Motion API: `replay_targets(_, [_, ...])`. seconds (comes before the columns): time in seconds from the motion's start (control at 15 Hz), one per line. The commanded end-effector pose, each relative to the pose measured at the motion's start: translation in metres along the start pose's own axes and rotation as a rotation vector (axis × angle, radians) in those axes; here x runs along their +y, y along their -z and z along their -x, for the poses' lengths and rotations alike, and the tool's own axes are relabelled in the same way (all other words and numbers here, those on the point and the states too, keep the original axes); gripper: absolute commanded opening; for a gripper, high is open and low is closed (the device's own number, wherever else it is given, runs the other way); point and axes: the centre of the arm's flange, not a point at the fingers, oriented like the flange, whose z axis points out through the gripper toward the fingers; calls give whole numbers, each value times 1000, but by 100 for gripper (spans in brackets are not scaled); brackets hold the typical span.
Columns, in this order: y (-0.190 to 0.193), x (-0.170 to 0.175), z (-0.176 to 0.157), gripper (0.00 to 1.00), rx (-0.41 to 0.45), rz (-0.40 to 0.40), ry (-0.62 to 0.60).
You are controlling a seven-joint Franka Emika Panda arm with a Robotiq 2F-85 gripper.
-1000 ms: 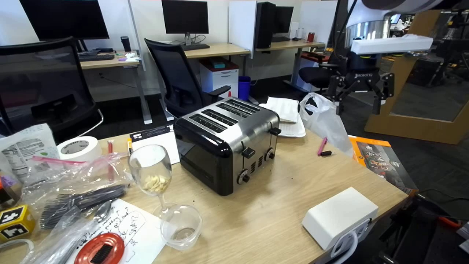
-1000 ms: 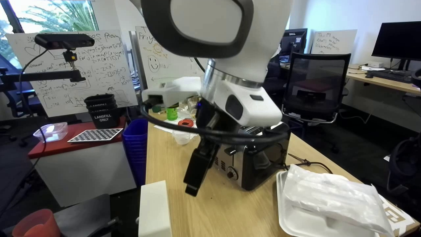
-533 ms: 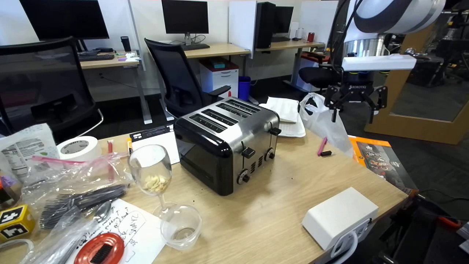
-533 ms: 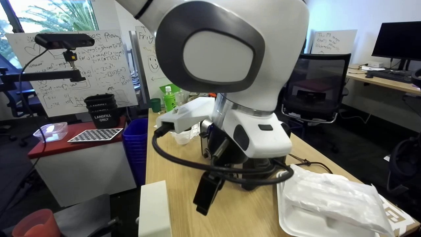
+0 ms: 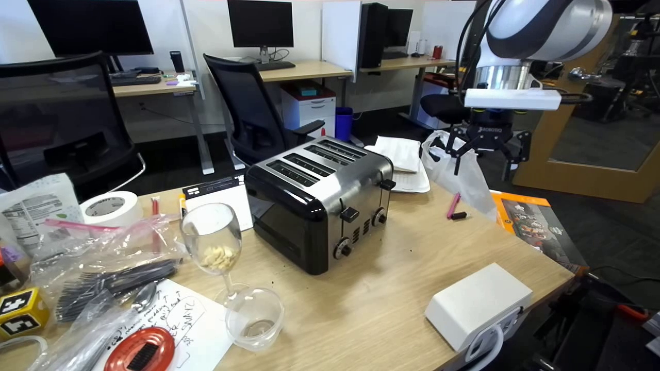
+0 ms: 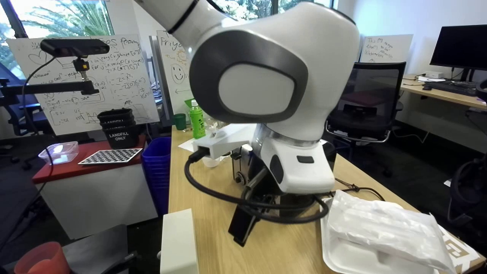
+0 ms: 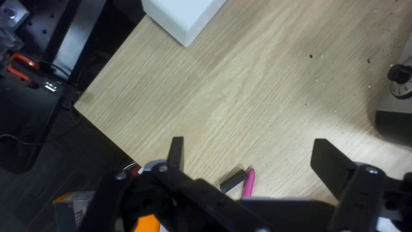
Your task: Move the purple pen to the left
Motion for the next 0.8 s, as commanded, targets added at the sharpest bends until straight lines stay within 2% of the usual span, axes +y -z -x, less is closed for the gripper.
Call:
replay_targets(0.0, [-33,-27,-29,100,-25,-42,-159])
replay_targets(0.27, [-65,-31,-71,100,-23,-74,-344])
replay_targets(0.73, [-93,-8,-134,100,-50,-80,-600])
